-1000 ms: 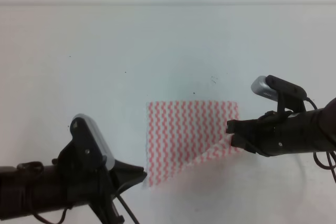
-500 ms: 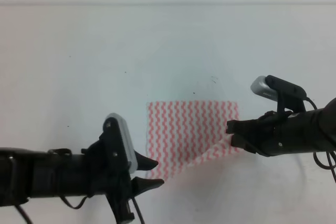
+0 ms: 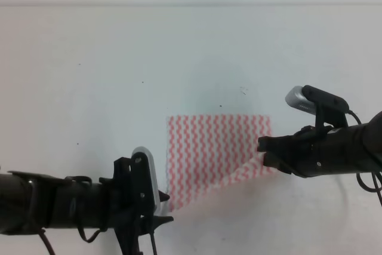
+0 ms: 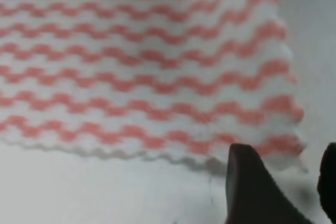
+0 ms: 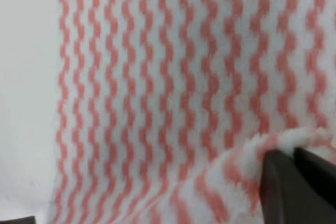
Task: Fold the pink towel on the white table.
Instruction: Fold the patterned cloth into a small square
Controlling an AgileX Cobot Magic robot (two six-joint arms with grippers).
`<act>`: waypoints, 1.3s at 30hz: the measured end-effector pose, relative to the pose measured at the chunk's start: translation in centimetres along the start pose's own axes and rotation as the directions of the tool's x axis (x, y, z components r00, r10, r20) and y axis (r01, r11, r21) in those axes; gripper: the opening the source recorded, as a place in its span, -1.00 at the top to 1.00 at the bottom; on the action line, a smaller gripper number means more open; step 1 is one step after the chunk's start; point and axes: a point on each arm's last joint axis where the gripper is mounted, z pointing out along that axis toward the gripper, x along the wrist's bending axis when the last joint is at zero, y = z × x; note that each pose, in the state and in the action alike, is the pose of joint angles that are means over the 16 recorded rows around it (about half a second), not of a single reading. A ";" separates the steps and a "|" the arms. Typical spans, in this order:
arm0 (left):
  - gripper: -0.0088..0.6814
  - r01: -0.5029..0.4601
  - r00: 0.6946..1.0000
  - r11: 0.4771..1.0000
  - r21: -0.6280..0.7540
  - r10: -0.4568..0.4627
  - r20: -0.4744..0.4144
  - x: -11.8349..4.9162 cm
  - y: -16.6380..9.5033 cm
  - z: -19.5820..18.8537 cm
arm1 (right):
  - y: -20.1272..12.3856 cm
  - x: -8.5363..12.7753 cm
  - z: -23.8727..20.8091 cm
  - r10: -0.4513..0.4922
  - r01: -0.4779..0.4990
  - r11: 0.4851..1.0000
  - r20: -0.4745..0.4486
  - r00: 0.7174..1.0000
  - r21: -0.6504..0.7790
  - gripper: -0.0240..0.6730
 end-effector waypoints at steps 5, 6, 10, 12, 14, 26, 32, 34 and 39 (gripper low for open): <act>0.90 -0.032 0.999 0.999 0.024 0.032 0.012 0.0 -0.3 0.6 | 0.0 0.0 0.1 -0.001 0.001 1.000 0.002 1.000 -0.001 0.94; 0.90 -0.037 0.999 0.999 0.028 0.037 0.013 0.0 -0.4 0.8 | 0.0 0.0 0.1 -0.001 0.001 1.000 0.003 1.000 0.000 0.94; 0.90 -0.046 0.999 0.998 0.040 0.046 0.017 0.2 -0.5 1.1 | 0.0 0.0 0.1 -0.002 0.002 1.000 0.002 1.000 0.000 0.94; 0.90 -0.047 0.999 0.998 0.043 0.046 0.018 0.2 -0.5 1.3 | 0.0 0.0 0.0 -0.003 0.003 1.000 0.002 1.000 0.000 0.94; 0.90 -0.046 0.999 0.998 0.045 0.045 0.018 0.3 -0.6 1.4 | 0.0 0.0 0.1 -0.003 0.003 1.000 0.002 1.000 0.002 0.94; 0.94 -0.007 1.000 0.999 0.043 0.006 0.021 0.4 -0.6 1.5 | 0.0 0.0 0.1 -0.003 0.003 1.000 0.002 1.000 0.002 0.94; 0.97 0.023 0.999 0.999 0.030 -0.024 0.023 0.3 -0.4 1.4 | 0.0 0.0 0.0 -0.005 0.005 1.000 0.002 1.000 0.002 0.94; 0.97 0.034 0.999 0.999 0.025 -0.035 0.022 0.3 -0.3 1.4 | 0.0 0.0 0.0 -0.005 0.005 1.000 0.001 1.000 0.000 0.94; 0.98 0.089 0.996 0.996 0.008 -0.089 0.005 0.7 0.2 1.0 | 0.0 0.0 -0.1 -0.006 0.006 1.000 0.000 1.000 -0.002 0.94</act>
